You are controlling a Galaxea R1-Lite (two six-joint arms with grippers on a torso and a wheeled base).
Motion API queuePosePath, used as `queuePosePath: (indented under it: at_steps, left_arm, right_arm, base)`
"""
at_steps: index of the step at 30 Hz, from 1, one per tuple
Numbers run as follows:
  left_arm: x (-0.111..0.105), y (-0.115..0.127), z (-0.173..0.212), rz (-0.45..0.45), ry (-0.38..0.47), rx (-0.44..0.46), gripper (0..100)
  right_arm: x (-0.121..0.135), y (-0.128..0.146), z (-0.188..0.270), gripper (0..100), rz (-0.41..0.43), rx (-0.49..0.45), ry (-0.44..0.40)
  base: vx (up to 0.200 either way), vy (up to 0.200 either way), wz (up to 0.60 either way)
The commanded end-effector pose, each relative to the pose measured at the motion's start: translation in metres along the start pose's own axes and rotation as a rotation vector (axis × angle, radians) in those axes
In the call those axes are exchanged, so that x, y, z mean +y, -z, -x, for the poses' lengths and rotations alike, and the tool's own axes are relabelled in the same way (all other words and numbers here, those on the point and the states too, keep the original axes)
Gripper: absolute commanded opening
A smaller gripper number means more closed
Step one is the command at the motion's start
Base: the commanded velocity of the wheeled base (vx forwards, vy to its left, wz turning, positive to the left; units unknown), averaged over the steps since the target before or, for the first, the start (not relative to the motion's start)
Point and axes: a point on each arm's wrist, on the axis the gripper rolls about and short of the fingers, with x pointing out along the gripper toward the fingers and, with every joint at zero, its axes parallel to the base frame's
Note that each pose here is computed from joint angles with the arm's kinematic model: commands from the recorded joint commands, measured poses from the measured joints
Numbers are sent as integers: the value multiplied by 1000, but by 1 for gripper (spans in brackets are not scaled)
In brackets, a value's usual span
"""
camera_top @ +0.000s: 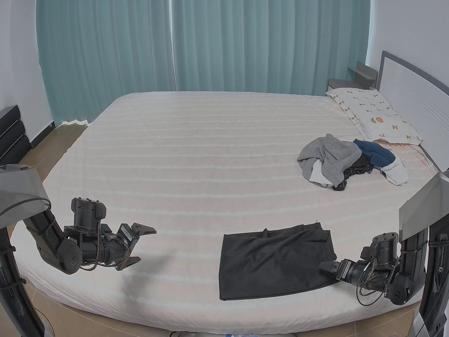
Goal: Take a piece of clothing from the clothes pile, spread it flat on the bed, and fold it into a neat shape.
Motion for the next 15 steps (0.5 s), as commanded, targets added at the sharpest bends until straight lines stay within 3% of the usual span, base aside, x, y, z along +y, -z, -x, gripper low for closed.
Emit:
queuePosePath:
  at_steps: [1,10,11,15]
  left_arm:
    - [0,0,0,1,-1,0,100]
    - [0,0,0,1,-1,0,100]
    - [0,0,0,1,-1,0,100]
    - [0,0,0,1,-1,0,100]
  right_arm:
    - [1,2,-6,100,5,6,-9]
    - [3,1,-3,100,19,0,-16]
    - [3,2,-2,0,21,3,-18]
    - [4,5,-2,0,30,12,-5]
  base:
    - [0,0,0]
    - [0,0,0]
    - [0,0,0]
    - [0,0,0]
